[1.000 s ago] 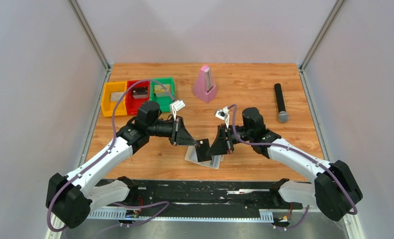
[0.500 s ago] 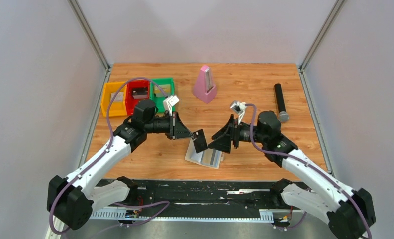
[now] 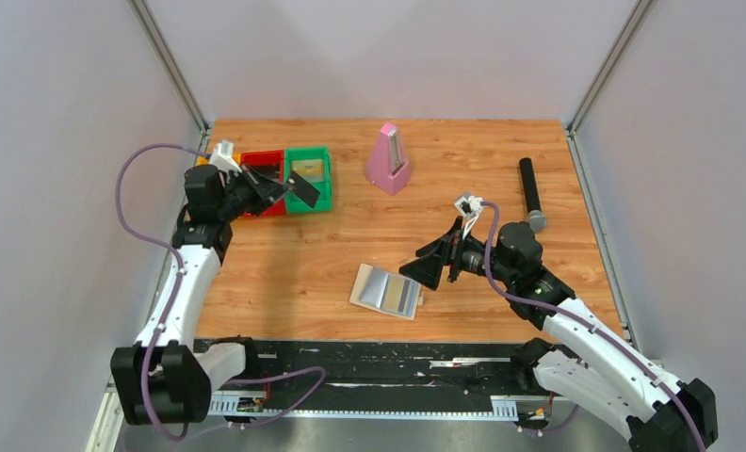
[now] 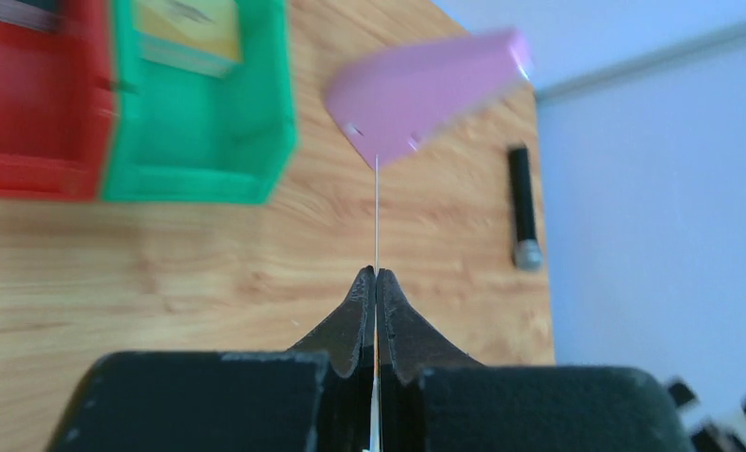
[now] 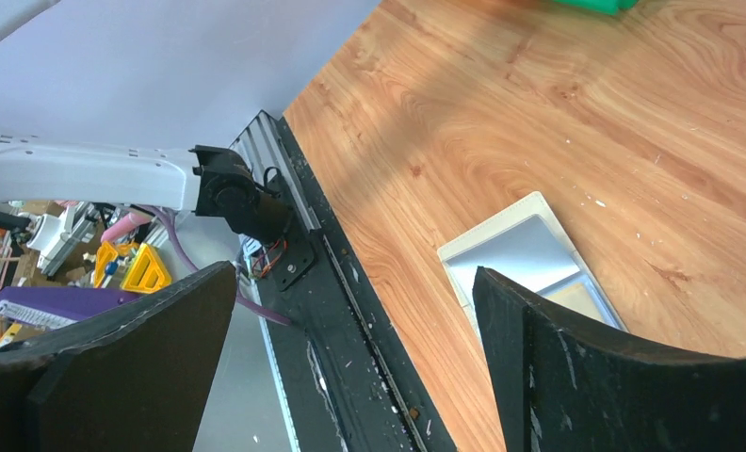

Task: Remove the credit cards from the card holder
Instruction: Place the credit card in the storage box.

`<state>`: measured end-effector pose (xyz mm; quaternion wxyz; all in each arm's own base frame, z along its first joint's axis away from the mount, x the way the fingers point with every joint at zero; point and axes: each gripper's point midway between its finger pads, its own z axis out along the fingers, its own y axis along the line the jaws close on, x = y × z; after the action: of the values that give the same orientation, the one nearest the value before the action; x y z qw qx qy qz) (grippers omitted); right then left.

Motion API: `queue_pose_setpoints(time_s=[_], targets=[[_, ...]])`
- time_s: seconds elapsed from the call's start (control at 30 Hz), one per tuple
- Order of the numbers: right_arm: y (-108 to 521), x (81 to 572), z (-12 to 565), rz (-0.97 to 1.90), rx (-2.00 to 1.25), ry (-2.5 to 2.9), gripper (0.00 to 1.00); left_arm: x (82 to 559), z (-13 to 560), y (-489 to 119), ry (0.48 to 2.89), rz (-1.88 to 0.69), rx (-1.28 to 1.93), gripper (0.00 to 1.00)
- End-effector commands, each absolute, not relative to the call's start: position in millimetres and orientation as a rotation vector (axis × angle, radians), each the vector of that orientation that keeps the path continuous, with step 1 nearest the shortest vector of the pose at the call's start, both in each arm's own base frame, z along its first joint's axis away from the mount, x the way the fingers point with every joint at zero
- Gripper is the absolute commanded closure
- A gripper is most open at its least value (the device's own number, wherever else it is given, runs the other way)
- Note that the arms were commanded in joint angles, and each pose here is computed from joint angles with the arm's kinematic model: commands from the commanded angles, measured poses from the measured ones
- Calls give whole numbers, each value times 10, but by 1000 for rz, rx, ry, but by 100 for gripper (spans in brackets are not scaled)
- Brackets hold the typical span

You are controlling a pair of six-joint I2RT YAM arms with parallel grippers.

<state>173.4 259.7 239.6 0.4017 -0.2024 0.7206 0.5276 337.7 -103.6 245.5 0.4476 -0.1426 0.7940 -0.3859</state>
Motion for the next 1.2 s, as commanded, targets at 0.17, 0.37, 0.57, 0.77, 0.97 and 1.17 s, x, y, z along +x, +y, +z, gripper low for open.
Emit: queue_pose_setpoints(time_s=[0.17, 0.37, 0.57, 0.77, 0.97, 1.17], targets=[[2572, 1829, 2479, 1308, -453, 1793, 0, 4240, 2358, 351, 1659, -647, -873, 100], [2566, 1918, 2455, 1262, -438, 1808, 0, 4635, 2158, 665, 1582, -611, -990, 100], [2588, 1999, 2444, 1235, -435, 1832, 0, 4911, 1940, 726, 1603, -643, -1040, 100], [2594, 2054, 2426, 1216, -422, 1849, 0, 5093, 1752, 671, 1610, -723, -1041, 100], [2576, 2115, 2434, 1177, -422, 1845, 0, 5204, 1493, 591, 1671, -779, -1047, 100], [2597, 2140, 2424, 1174, -423, 1855, 0, 5275, 1324, 556, 1698, -811, -1046, 100]])
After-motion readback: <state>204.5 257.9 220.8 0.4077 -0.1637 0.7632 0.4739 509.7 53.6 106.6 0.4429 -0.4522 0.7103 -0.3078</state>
